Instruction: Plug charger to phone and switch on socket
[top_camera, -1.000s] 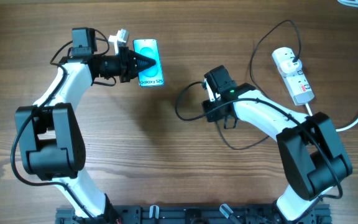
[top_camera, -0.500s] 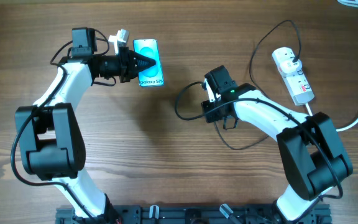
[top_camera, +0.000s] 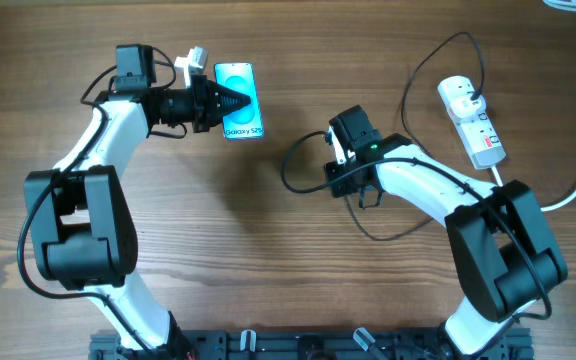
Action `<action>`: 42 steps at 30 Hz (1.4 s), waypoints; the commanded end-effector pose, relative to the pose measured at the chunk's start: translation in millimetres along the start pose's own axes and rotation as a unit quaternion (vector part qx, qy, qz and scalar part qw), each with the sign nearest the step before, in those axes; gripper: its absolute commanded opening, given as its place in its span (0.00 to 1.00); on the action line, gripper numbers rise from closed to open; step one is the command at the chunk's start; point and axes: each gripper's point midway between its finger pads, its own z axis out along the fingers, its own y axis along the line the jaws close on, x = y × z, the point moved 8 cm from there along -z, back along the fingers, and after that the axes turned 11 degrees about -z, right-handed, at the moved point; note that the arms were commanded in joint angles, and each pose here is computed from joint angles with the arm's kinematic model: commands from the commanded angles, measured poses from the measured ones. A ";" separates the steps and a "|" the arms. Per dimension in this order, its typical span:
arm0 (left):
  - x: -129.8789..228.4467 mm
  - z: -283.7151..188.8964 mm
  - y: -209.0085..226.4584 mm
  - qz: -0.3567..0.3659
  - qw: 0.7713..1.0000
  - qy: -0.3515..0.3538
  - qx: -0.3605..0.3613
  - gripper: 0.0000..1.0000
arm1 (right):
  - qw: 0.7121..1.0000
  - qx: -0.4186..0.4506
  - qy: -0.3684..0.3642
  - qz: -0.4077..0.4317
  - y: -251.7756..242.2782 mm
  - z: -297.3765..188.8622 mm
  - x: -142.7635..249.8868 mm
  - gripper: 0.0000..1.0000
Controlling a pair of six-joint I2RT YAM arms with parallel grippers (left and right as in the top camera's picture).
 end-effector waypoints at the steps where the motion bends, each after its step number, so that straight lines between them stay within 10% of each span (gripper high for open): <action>1: 4.6 -7.4 -18.0 0.034 0.999 0.002 0.019 0.04 | 1.000 -0.008 0.027 0.003 1.4 8.7 13.6 0.04; 14: 8.5 -15.1 -32.4 0.054 0.998 -0.007 0.023 0.04 | 0.983 -0.178 -0.014 -0.028 34.5 -30.3 -1.5 0.04; 22: 28.7 -30.6 -81.2 0.131 0.990 -0.035 0.024 0.04 | 0.842 -0.518 -0.120 -0.095 85.6 -95.4 -22.5 0.04; 42: 19.4 -52.6 -78.0 0.092 0.993 -0.066 0.026 0.04 | 0.758 -0.627 -0.148 -0.101 94.5 -135.6 -52.2 0.04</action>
